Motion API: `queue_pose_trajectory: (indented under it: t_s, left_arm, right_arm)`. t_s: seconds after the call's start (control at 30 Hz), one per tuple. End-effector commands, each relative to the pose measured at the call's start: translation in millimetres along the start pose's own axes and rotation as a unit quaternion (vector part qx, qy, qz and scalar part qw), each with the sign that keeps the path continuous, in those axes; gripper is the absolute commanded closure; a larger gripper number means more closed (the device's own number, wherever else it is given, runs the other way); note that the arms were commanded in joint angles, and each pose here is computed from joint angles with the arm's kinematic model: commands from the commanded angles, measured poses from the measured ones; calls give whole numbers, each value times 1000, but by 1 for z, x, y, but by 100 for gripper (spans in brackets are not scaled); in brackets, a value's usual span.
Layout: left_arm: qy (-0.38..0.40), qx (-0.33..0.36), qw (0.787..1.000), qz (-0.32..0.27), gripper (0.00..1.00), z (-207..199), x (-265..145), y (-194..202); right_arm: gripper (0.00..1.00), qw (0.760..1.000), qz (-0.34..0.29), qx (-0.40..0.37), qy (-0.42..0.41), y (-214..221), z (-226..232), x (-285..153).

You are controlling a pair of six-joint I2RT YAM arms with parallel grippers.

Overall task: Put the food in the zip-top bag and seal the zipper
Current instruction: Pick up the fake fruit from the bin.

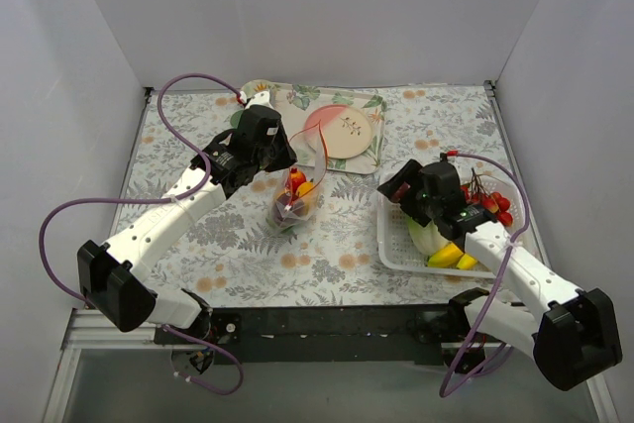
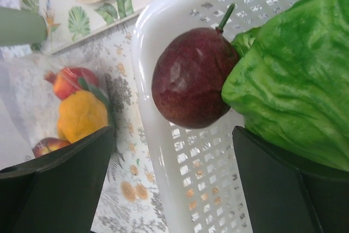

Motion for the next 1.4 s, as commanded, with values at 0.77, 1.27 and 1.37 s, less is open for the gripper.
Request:
queue_pose_trajectory:
  t_s: [0.77, 1.27, 1.37]
  left_arm:
    - [8, -2, 1000, -7, 100, -2, -4, -3]
    - [12, -7, 1000, -1, 100, -2, 1, 1]
    - [12, -8, 1000, 0, 100, -2, 2, 1]
  right_arm:
    - [55, 986, -97, 112, 74, -13, -16, 25]
    - [70, 994, -90, 43, -34, -21, 6, -25]
    - [73, 994, -92, 23, -59, -24, 11, -33]
Point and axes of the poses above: each gripper's point midway between its finger pads, its own x axis out along the fingers, its own z axis along the line the jaws close on, y = z × x, the point moved 9 cm from there along -x, back along the fingers, and after that the axes turned 13 degrees about -x, right-handed, at the moved point
